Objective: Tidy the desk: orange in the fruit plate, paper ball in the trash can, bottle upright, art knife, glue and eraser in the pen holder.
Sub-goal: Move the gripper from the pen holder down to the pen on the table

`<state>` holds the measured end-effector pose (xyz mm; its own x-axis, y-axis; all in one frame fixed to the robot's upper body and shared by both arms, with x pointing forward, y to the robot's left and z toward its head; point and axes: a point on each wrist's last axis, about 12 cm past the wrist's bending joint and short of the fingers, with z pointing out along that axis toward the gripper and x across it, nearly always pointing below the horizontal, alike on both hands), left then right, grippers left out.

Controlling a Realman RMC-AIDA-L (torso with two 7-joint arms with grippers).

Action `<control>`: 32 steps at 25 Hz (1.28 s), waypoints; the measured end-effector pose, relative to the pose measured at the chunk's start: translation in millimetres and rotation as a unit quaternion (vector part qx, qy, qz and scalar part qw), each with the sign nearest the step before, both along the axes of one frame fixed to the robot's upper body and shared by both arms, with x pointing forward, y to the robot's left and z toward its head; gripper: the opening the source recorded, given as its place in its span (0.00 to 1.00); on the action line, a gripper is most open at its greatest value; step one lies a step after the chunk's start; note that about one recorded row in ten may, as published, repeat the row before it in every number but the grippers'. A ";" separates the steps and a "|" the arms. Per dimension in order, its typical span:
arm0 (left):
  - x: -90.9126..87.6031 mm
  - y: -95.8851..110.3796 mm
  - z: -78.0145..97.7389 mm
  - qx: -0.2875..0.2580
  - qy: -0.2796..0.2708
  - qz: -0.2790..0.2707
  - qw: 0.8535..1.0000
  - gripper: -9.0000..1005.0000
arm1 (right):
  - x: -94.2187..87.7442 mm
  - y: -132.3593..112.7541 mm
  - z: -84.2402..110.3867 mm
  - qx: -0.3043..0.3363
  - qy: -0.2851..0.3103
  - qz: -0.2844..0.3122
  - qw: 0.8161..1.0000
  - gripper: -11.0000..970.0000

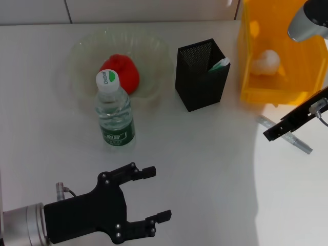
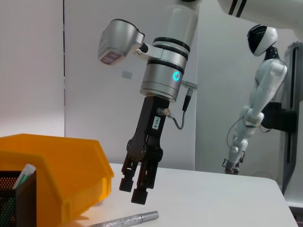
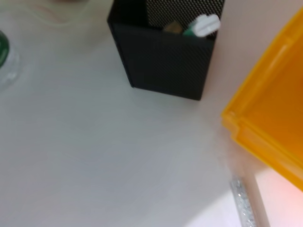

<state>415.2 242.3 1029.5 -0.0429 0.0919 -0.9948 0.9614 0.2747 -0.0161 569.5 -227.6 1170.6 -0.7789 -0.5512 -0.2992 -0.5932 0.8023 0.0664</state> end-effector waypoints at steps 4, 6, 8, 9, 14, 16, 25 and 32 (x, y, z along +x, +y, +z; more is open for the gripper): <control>0.4 -0.5 0.2 -0.001 0.000 -0.001 1.000 0.81 | -0.5 -5.9 -6.1 -0.004 0.010 -0.008 1.000 0.82; 1.1 -1.1 0.5 -0.001 0.000 -0.002 1.000 0.81 | 0.2 -8.6 -11.0 -0.003 0.014 -0.008 1.000 0.82; 1.7 -1.7 0.8 -0.002 -0.001 -0.003 1.000 0.81 | 1.7 -10.4 -15.0 -0.006 0.013 -0.004 1.000 0.82; 2.5 -2.1 1.2 -0.002 -0.002 -0.004 1.000 0.81 | 2.8 -11.1 -16.5 -0.009 0.010 0.000 1.000 0.82; 4.6 -3.4 2.1 -0.002 -0.004 -0.006 1.000 0.81 | 8.9 -11.9 -17.3 -0.020 -0.017 0.021 0.999 0.82; 4.7 -3.9 2.2 -0.003 -0.003 -0.006 1.000 0.81 | 10.6 -11.0 -18.2 -0.020 -0.019 0.024 0.999 0.82; 4.9 -4.3 2.1 -0.003 -0.003 -0.006 1.000 0.81 | 17.1 -7.0 -32.9 -0.021 -0.004 0.029 0.999 0.82; 5.3 -4.6 2.4 -0.004 -0.001 -0.007 1.000 0.81 | 16.9 -7.3 -33.4 -0.021 -0.004 0.030 0.999 0.79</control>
<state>420.5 237.7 1031.9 -0.0395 0.0840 -0.9957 0.9650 0.2616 -0.0162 586.4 -235.0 1137.1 -0.7422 -0.6084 -0.2811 -0.6402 0.7677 0.0289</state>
